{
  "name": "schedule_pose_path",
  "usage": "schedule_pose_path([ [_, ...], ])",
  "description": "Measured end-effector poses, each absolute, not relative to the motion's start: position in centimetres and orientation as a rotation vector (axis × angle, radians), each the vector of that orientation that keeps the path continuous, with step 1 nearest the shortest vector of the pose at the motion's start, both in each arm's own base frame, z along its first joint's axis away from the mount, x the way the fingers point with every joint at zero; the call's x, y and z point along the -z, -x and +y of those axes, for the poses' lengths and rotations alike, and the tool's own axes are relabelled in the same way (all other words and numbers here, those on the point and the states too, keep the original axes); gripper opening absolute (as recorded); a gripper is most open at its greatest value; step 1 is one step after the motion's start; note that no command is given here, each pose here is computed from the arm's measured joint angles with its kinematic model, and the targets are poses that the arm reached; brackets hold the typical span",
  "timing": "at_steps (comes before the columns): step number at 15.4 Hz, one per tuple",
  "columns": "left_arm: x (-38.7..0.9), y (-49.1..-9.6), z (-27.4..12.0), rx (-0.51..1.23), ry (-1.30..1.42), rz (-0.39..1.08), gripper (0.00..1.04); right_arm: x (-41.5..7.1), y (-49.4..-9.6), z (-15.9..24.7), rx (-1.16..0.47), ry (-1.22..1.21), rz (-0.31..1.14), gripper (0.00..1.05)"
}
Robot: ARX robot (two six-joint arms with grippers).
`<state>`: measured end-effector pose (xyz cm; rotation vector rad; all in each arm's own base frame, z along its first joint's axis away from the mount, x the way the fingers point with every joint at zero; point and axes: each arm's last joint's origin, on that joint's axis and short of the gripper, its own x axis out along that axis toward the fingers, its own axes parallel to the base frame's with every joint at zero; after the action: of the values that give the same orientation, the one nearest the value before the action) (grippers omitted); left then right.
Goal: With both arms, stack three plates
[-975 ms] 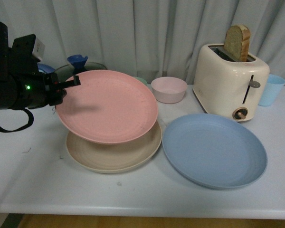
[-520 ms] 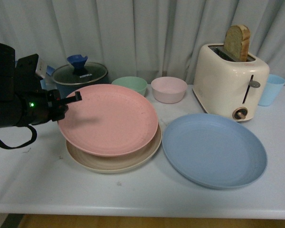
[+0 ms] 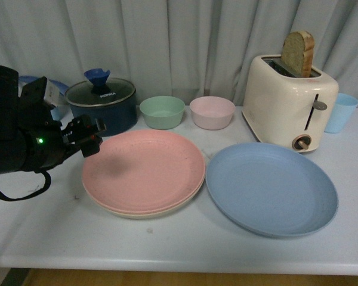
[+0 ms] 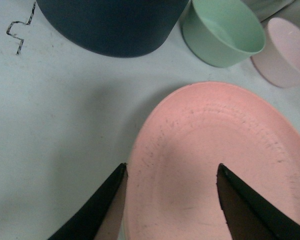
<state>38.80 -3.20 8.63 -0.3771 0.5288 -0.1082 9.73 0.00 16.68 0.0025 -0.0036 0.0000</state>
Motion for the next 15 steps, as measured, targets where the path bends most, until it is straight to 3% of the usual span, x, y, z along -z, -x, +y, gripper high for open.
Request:
schedule_pose_path([
  [3,-16.3,-35.6,-1.0,0.075,0.36,0.241,0.98,-16.7,-9.7,0.0,0.0,-0.002,-0.004,0.98],
  [4,-17.6,-34.3,-0.5,0.051,0.338,0.191,0.99,-16.7,-9.7,0.0,0.0,-0.002,-0.004,0.98],
  [5,-18.8,-32.3,0.0,0.007,0.248,0.067,0.89,-16.7,-9.7,0.0,0.0,-0.002,-0.004,0.98],
  [8,-20.4,-25.7,0.0,0.0,0.066,-0.023,0.58,-16.7,-9.7,0.0,0.0,-0.002,-0.004,0.98],
  [9,-19.2,-23.5,0.0,0.0,0.025,0.003,0.34,-16.7,-9.7,0.0,0.0,-0.002,-0.004,0.98],
  [12,-18.2,-21.2,0.0,-0.001,0.018,0.018,0.07,-16.7,-9.7,0.0,0.0,-0.002,-0.004,0.98],
  [13,-18.4,-20.5,0.0,-0.001,0.015,-0.002,0.02,-16.7,-9.7,0.0,0.0,-0.002,-0.004,0.98],
  [15,-17.9,-19.0,0.0,0.0,0.016,0.01,0.02,-16.7,-9.7,0.0,0.0,-0.002,-0.004,0.98],
])
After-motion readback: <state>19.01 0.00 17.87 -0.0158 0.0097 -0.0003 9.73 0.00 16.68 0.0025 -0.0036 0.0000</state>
